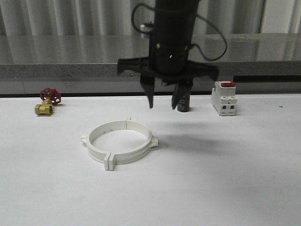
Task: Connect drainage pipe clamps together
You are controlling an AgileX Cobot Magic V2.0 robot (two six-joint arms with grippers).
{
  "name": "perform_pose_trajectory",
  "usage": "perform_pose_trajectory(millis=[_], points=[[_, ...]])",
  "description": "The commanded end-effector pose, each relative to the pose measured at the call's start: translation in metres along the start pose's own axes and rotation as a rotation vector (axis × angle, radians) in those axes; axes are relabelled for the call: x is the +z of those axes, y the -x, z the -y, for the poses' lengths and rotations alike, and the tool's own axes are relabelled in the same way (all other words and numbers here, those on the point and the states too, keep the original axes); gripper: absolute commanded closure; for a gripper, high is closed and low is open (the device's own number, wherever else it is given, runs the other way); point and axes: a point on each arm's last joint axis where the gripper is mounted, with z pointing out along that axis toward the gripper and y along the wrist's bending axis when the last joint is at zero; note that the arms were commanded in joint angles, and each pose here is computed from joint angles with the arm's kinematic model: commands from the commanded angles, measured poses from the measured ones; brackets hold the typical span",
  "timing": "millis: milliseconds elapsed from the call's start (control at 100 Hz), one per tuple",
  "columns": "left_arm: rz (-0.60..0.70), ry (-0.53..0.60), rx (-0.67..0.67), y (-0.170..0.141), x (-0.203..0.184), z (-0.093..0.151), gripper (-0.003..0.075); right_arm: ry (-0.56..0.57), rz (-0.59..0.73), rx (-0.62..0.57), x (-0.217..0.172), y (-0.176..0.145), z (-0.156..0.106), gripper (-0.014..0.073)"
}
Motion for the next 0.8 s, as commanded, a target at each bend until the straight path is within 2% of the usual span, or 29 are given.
perform_pose_trajectory(millis=[0,140,330,520,790], points=[[0.088,-0.018,-0.008,0.014,-0.003,0.002,0.0741,0.035,0.148,-0.079,-0.061,0.027,0.020,0.0251],[0.088,-0.018,-0.008,0.014,-0.003,0.002,0.0741,0.008,0.209,-0.123,-0.101,0.035,0.059,0.0254],[0.088,-0.018,-0.008,0.014,-0.003,0.002,0.0741,-0.046,0.289,-0.066,-0.150,0.021,0.126,0.0254],[0.088,-0.018,-0.008,0.014,-0.003,0.002,0.0741,-0.091,0.352,-0.038,-0.190,-0.026,0.174,0.0254],[0.088,-0.018,-0.008,0.014,-0.003,0.002,0.0741,-0.078,0.454,-0.056,-0.233,-0.116,0.203,0.0254]])
